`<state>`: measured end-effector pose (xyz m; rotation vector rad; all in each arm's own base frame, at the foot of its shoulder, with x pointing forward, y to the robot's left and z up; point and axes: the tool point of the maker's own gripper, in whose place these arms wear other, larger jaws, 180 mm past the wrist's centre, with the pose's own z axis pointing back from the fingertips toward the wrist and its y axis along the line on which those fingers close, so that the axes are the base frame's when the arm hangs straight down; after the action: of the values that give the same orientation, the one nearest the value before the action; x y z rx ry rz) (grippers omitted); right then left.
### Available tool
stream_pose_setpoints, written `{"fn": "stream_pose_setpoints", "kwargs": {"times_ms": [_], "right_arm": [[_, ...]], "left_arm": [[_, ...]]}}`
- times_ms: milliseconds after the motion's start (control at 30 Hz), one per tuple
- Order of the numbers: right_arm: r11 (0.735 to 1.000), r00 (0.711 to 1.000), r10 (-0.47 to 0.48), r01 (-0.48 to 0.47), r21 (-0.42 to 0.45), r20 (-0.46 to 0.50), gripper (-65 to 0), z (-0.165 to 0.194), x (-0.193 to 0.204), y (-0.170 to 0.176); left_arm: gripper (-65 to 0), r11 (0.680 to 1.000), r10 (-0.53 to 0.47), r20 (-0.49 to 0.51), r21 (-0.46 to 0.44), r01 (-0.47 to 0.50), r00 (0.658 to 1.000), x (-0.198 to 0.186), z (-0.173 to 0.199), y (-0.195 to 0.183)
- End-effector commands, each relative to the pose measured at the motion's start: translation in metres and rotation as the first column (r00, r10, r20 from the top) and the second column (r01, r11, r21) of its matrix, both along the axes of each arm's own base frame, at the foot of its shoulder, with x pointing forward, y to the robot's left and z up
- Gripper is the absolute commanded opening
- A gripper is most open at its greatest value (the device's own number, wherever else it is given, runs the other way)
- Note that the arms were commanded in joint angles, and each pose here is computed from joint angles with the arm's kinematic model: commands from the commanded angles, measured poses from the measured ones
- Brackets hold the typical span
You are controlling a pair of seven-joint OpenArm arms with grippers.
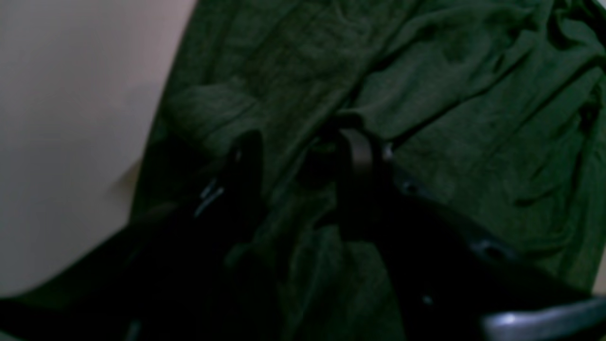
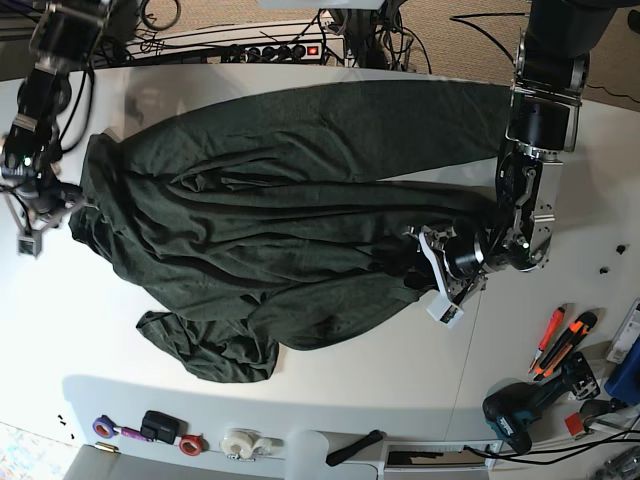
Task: Layout the t-shirt on the table in an organized manner, then fold the t-shirt properly
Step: 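Lift the grasped shirt body with both grippers and pull it together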
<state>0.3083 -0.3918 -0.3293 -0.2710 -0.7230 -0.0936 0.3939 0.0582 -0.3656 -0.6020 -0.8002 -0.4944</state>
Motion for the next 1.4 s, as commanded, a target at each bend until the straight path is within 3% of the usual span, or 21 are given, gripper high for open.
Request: {"fn": "stream_pose_setpoints", "kwargs": {"times_ms": [0,133,267,500,600,700,767,833,933,1067,1200,1367], "right_arm": [[1.0,1.0,-0.001,0.001,-0.012,0.009,-65.0,0.008,0.006,-0.01],[1.0,0.992,-0.002,0.004,0.009,-0.128,-65.0,-0.023,-0.01,-0.021],[0.995,0.97,-0.053,0.031,-0.092,-0.238,-65.0,-0.028,-0.035,-0.051],[0.977,0.963,-0.128,0.081,-0.196,-0.239,-65.0,-0.001,-0.047,-0.089],[0.989,0.983,-0.11,0.094,-0.116,-0.145,-65.0,0.012,-0.026,-0.081],[0.995,1.0,-0.004,0.005,0.104,-0.006,-65.0,0.022,0.008,-0.036],[0.967,0.993,0.103,-0.115,0.228,0.062,-65.0,0.021,0.025,0.007],[0.916,0.975,0.179,-0.214,0.34,0.132,-65.0,0.014,0.035,0.049],[0.848,0.956,0.234,-0.29,0.443,0.177,-65.0,-0.005,0.038,0.099],[0.784,0.934,0.293,-0.356,0.509,0.203,-65.0,-0.021,0.037,0.145],[0.739,0.922,0.294,-0.385,0.552,0.251,-65.0,-0.022,0.04,0.17],[0.682,0.889,0.349,-0.458,0.57,0.297,-65.0,-0.019,0.046,0.205]], "left_arm": [[-39.1,1.0,0.008,0.065,-0.028,-0.006,0.998,0.015,0.023,0.0],[-39.1,1.0,0.008,0.066,-0.027,-0.007,0.998,0.015,0.023,0.0],[-39.2,1.0,0.008,0.067,-0.021,-0.006,0.998,0.015,0.022,0.001],[-39.2,0.993,0.048,0.174,-0.115,-0.028,0.984,0.031,0.049,-0.007],[-39.2,0.996,0.024,0.196,-0.087,-0.007,0.98,0.036,0.053,-0.023],[-39.2,0.994,0.053,0.2,-0.103,-0.033,0.978,0.045,0.059,-0.04],[-39.2,0.991,0.061,0.212,-0.129,-0.034,0.975,0.051,0.068,-0.054],[-39.2,0.988,0.057,0.221,-0.15,-0.024,0.974,0.057,0.076,-0.069],[-39.2,0.985,0.057,0.217,-0.174,-0.019,0.975,0.068,0.08,-0.087],[-39.2,0.979,0.065,0.168,-0.2,-0.031,0.984,0.086,0.075,-0.104],[-39.2,0.966,0.091,0.123,-0.252,-0.057,0.988,0.102,0.071,-0.121],[-39.2,0.972,0.064,0.108,-0.232,-0.038,0.992,0.106,0.067,-0.139]]}}
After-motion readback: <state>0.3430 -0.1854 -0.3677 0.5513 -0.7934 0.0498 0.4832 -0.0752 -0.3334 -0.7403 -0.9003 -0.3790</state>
